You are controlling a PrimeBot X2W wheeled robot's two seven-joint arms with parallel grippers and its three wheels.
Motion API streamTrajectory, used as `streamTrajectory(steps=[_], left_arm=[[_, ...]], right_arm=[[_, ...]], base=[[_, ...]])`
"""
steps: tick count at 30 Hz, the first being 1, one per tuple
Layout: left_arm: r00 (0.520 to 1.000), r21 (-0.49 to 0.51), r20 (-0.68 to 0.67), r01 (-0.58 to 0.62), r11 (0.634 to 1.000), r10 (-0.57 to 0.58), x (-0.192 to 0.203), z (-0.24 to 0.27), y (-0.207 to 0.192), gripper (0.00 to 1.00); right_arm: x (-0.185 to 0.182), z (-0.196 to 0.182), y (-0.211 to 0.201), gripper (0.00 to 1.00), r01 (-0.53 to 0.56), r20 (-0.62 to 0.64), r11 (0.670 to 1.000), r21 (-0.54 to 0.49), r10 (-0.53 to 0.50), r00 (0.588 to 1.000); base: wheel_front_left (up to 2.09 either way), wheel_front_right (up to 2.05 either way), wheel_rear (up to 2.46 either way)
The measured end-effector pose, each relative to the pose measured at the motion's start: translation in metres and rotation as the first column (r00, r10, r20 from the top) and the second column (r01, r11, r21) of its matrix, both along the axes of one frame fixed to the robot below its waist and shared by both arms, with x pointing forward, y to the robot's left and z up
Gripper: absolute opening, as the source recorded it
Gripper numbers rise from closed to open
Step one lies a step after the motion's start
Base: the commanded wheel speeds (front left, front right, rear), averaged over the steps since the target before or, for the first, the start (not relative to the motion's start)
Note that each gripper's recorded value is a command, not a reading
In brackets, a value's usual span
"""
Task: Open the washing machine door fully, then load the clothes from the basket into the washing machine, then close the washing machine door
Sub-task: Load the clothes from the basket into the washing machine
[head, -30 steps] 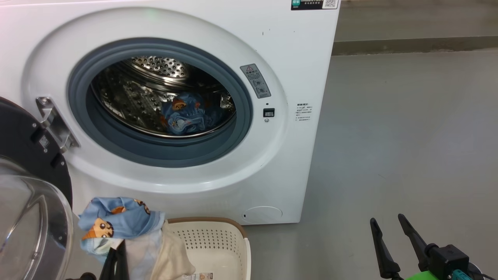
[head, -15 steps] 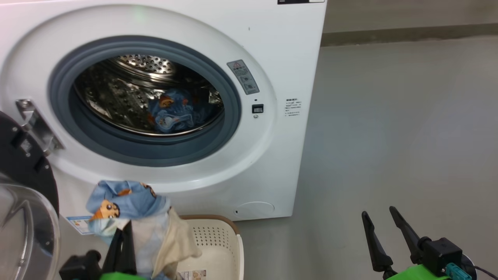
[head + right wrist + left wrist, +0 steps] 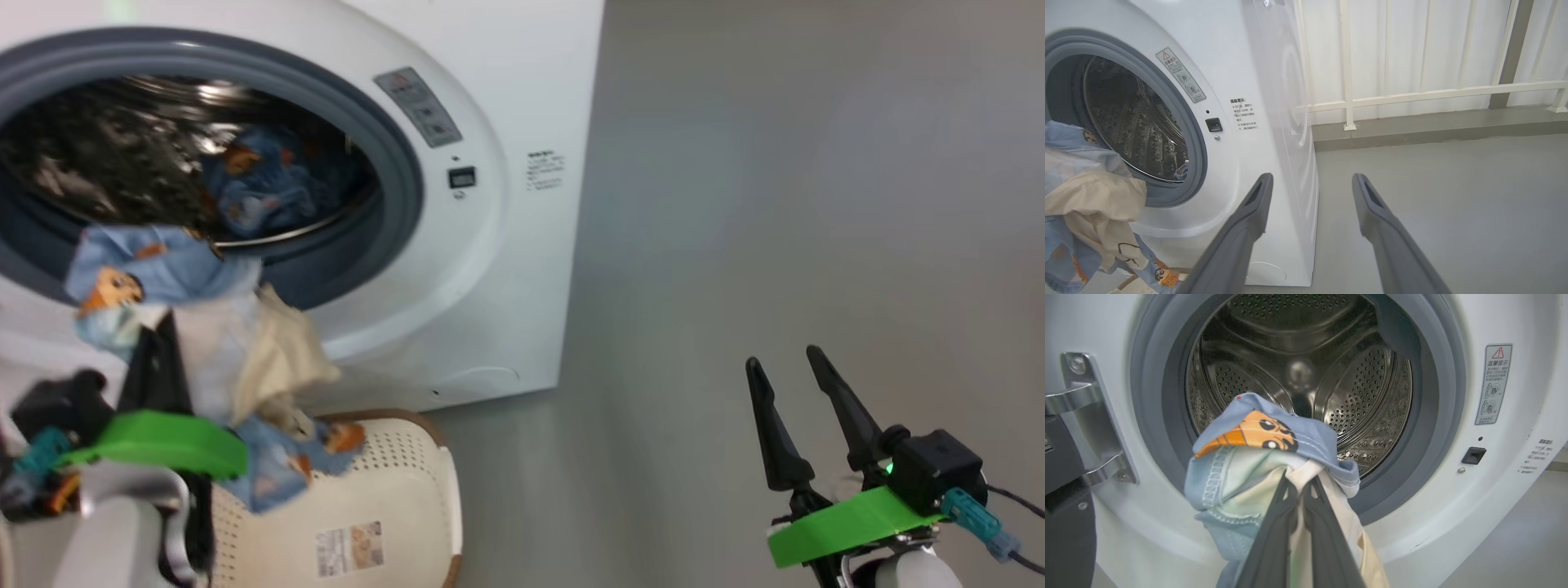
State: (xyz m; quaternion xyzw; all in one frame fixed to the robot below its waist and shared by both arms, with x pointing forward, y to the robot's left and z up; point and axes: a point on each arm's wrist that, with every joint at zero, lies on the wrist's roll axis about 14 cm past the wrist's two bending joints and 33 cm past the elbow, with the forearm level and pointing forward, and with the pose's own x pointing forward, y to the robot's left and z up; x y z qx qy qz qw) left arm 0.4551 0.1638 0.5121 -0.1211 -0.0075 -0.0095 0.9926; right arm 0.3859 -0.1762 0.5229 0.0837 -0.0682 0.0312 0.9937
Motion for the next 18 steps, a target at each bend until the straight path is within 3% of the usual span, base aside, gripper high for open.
streamTrajectory(steps=[18], left_arm=[[0.993, 0.033, -0.062, 0.103, 0.994, -0.101, 0.141, -0.044, -0.031, 0.00]], right_arm=[[0.022, -0.034, -0.039, 1.00, 0.102, -0.097, 0.994, -0.028, -0.104, 0.990]], base=[[0.00, 0.00, 0.00]])
